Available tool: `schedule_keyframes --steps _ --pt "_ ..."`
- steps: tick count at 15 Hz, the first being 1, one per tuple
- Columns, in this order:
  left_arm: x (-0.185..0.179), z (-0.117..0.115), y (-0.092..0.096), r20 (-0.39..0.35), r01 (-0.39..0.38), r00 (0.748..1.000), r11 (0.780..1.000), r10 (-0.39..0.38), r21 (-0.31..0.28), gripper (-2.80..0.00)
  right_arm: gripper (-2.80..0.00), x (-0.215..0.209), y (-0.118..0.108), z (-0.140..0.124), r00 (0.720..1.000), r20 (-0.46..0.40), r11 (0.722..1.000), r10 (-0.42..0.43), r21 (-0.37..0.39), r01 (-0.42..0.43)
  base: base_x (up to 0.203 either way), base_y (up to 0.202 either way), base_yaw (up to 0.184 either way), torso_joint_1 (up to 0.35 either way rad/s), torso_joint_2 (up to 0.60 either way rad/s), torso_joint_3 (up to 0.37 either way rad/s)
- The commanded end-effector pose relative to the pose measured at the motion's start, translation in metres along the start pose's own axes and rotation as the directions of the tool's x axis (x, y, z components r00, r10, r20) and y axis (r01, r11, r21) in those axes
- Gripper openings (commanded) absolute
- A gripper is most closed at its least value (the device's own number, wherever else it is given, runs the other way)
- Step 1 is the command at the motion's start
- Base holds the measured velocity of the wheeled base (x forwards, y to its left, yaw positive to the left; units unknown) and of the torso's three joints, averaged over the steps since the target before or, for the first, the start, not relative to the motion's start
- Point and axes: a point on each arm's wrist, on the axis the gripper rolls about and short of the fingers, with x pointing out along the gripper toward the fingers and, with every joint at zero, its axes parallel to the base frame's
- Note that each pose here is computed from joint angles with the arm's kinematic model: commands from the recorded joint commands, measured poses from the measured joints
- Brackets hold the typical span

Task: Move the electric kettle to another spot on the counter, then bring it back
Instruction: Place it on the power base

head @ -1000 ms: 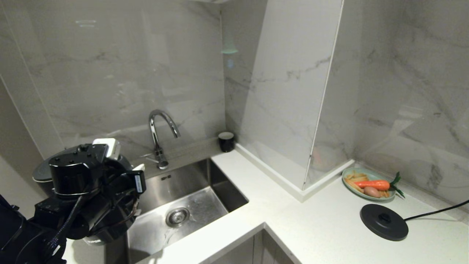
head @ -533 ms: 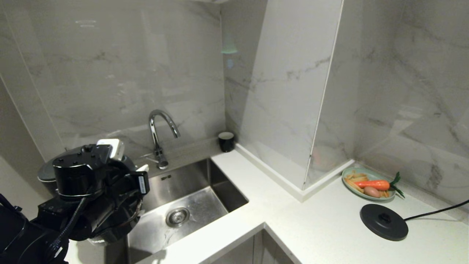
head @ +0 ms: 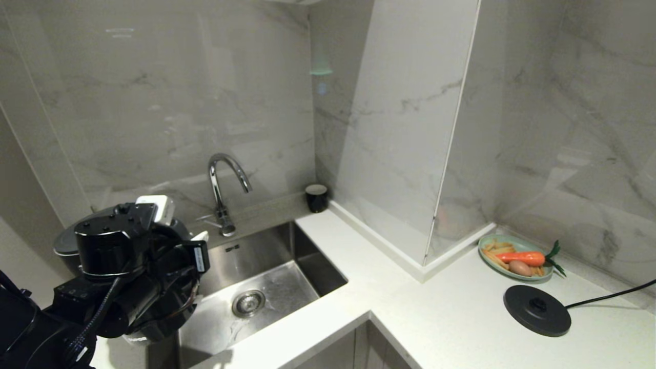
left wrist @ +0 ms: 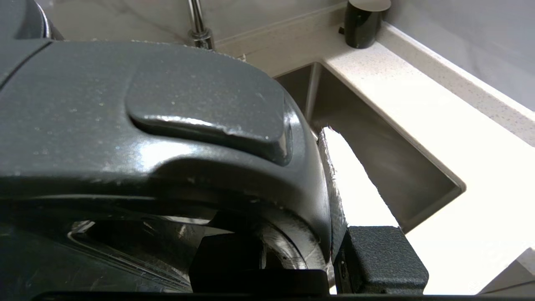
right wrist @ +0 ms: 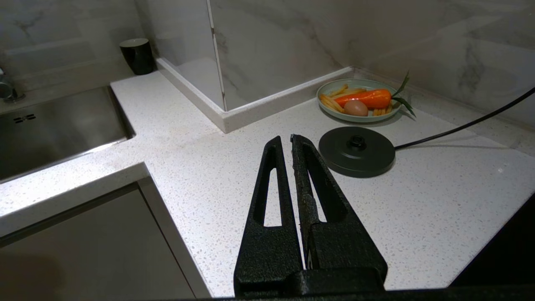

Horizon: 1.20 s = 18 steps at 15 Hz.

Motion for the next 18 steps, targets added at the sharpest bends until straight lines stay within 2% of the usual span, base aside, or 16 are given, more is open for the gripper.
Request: schedule_keyframes --steps 1,18 --pt "0.0005 -0.0002 -0.0004 0.003 0.0 1.0 1.0 0.0 -0.001 -2.8 -2.8 0.0001 0.0 0.0 1.0 -0.001 1.0 0.0 0.0 0.0 0.0 0.0 0.0 0.0 0.0 0.0" --pt "0.0028 -0.002 -0.0047 -0.003 0.012 1.0 1.0 -0.012 -0.002 -2.8 -2.8 0.0001 0.0 0.0 1.0 -0.001 1.0 0.0 0.0 0.0 0.0 0.0 0.0 0.0 0.0 0.0"
